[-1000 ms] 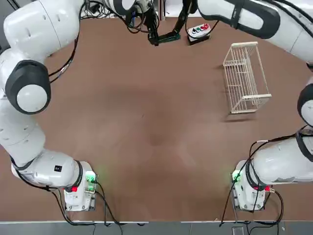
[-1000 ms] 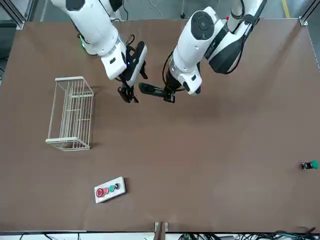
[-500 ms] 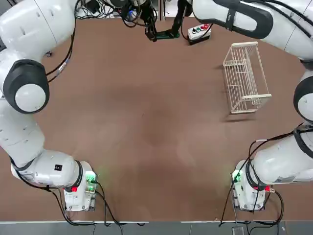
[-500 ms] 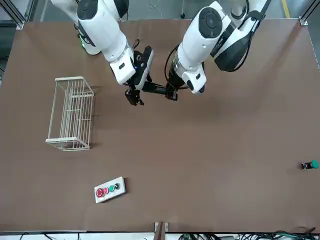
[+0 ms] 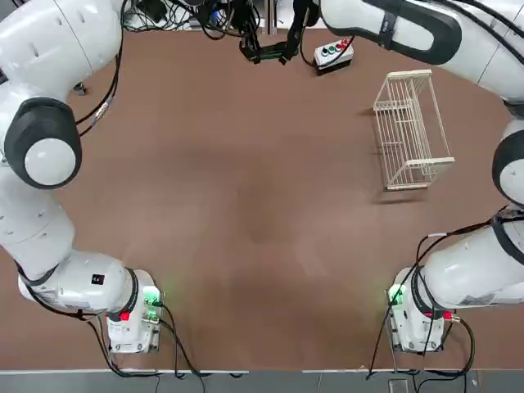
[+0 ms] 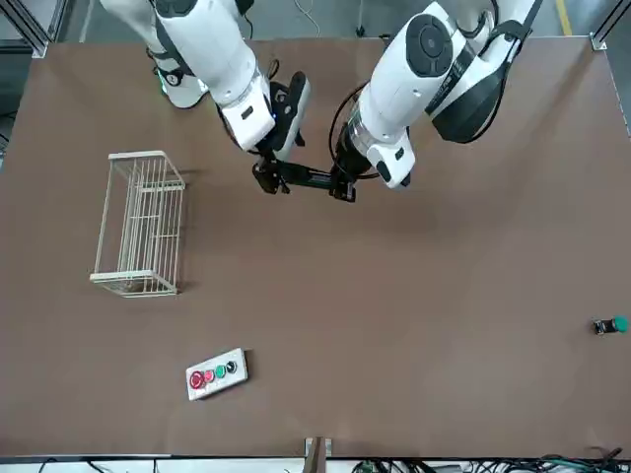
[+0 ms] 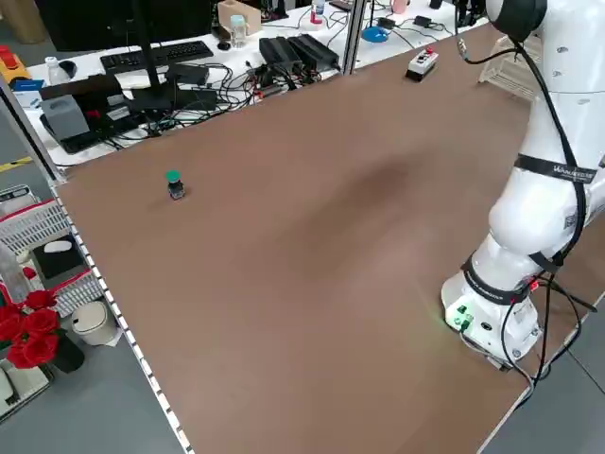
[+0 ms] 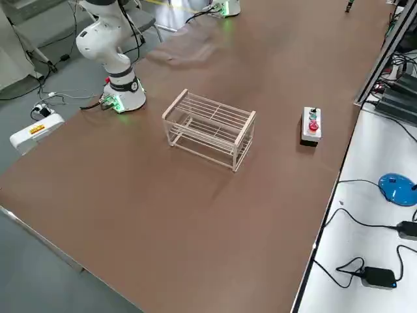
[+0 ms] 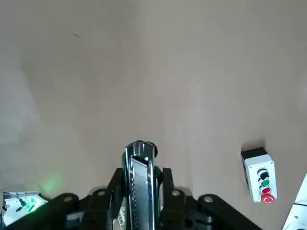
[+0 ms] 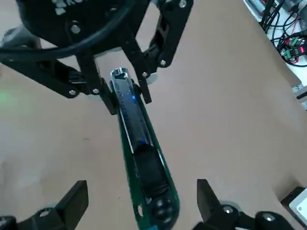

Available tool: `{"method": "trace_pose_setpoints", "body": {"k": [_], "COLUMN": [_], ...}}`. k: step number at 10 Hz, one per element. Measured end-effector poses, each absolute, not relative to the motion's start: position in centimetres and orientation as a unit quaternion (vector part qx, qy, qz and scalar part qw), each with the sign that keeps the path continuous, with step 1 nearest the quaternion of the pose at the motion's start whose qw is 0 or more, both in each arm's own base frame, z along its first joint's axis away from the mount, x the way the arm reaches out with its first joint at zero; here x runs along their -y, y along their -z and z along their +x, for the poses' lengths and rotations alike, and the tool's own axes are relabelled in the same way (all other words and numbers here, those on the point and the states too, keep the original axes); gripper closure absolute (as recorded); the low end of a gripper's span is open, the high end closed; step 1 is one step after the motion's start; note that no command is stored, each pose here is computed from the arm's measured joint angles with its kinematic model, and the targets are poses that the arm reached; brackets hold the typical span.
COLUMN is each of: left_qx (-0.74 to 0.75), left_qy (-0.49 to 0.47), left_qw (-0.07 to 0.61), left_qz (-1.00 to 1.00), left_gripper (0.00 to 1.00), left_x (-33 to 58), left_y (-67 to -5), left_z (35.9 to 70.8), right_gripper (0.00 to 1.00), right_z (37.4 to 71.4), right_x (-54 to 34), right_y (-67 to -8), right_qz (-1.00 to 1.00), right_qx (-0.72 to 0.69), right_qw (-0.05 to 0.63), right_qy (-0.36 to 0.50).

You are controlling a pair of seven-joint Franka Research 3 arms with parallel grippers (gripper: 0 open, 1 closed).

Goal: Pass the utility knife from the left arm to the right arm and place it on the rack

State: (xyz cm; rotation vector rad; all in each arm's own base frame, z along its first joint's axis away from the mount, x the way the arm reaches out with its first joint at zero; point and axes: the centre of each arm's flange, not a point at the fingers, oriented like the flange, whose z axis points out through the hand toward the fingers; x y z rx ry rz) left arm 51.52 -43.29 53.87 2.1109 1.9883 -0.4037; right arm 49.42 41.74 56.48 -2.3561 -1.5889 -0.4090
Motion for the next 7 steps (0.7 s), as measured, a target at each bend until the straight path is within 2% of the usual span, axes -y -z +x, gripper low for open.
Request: {"method": "trace_pose_setpoints", "body": {"k": [7], "left_qx": [-0.677], "left_qy": [0.145], "left_qw": [0.11], "left_qz": [0.713], "left_gripper": [0.65], "left_x": [43.2], "left_y": [-54.2], "left_z": [51.6], "right_gripper": [0.06], "right_z": [48.6], "right_x": [-43.1], "right_y": [-55.6], "right_qz": [-0.812], "right_qx": [0.555], "right_qw": [0.115], "right_qy": [0.135]}}
